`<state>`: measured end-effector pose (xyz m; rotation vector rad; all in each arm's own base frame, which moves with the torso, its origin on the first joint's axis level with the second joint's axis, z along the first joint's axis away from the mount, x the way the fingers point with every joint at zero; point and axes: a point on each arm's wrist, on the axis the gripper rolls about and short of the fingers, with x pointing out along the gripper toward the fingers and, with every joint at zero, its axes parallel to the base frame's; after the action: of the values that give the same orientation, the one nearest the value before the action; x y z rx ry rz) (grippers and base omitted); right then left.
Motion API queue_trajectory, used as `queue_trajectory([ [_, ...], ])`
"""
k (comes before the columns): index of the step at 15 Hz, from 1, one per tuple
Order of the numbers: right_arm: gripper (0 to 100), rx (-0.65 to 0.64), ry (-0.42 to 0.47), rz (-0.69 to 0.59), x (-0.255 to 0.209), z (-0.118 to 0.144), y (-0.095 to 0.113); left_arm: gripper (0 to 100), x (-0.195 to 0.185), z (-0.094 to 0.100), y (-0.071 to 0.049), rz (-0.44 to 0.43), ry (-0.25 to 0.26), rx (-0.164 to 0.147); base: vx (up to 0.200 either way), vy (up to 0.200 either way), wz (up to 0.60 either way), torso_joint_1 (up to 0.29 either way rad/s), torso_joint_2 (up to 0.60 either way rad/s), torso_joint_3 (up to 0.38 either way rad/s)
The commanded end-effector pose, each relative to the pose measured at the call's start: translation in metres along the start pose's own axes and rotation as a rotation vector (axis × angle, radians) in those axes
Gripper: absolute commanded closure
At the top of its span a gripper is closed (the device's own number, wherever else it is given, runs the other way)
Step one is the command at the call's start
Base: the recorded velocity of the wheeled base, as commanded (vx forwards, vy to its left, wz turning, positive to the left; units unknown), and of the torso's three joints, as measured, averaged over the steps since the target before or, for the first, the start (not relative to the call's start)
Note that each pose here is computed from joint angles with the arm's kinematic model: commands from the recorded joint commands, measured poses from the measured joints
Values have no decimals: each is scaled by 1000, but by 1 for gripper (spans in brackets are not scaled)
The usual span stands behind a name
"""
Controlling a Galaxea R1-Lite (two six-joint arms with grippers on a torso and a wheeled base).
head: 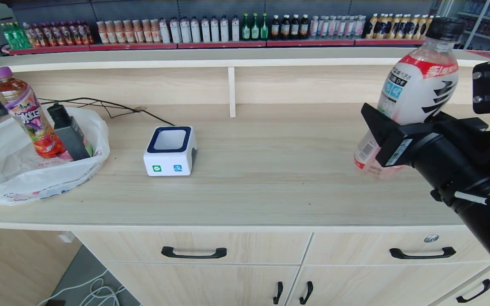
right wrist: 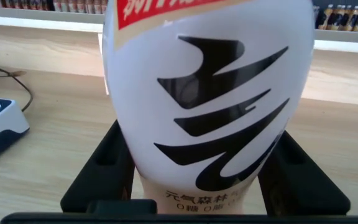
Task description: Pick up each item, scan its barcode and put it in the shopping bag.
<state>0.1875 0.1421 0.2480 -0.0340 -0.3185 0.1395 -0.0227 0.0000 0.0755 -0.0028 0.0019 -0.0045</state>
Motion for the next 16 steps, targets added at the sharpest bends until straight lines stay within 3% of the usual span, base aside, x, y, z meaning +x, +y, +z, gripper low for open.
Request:
queue_trajectory([
  [1, 100, 51, 23, 32, -9, -5, 2, 0, 0, 0, 0, 0, 0, 0, 0, 0, 0, 0, 0, 0],
  [4, 100, 157, 58, 132, -20, -14, 10, 0, 0, 0, 0, 0, 0, 0, 0, 0, 0, 0, 0, 0],
  [8, 100, 225, 14, 233, -32, -9, 5, 0, 0, 0, 0, 0, 0, 0, 0, 0, 0, 0, 0, 0],
  [13, 100, 390, 53, 366, -37, -14, 7, 0, 0, 0, 0, 0, 0, 0, 0, 0, 0, 0, 0, 0],
  [16, 100, 443, 51, 518, -35, -11, 14, 0, 0, 0, 0, 0, 0, 0, 0, 0, 0, 0, 0, 0],
])
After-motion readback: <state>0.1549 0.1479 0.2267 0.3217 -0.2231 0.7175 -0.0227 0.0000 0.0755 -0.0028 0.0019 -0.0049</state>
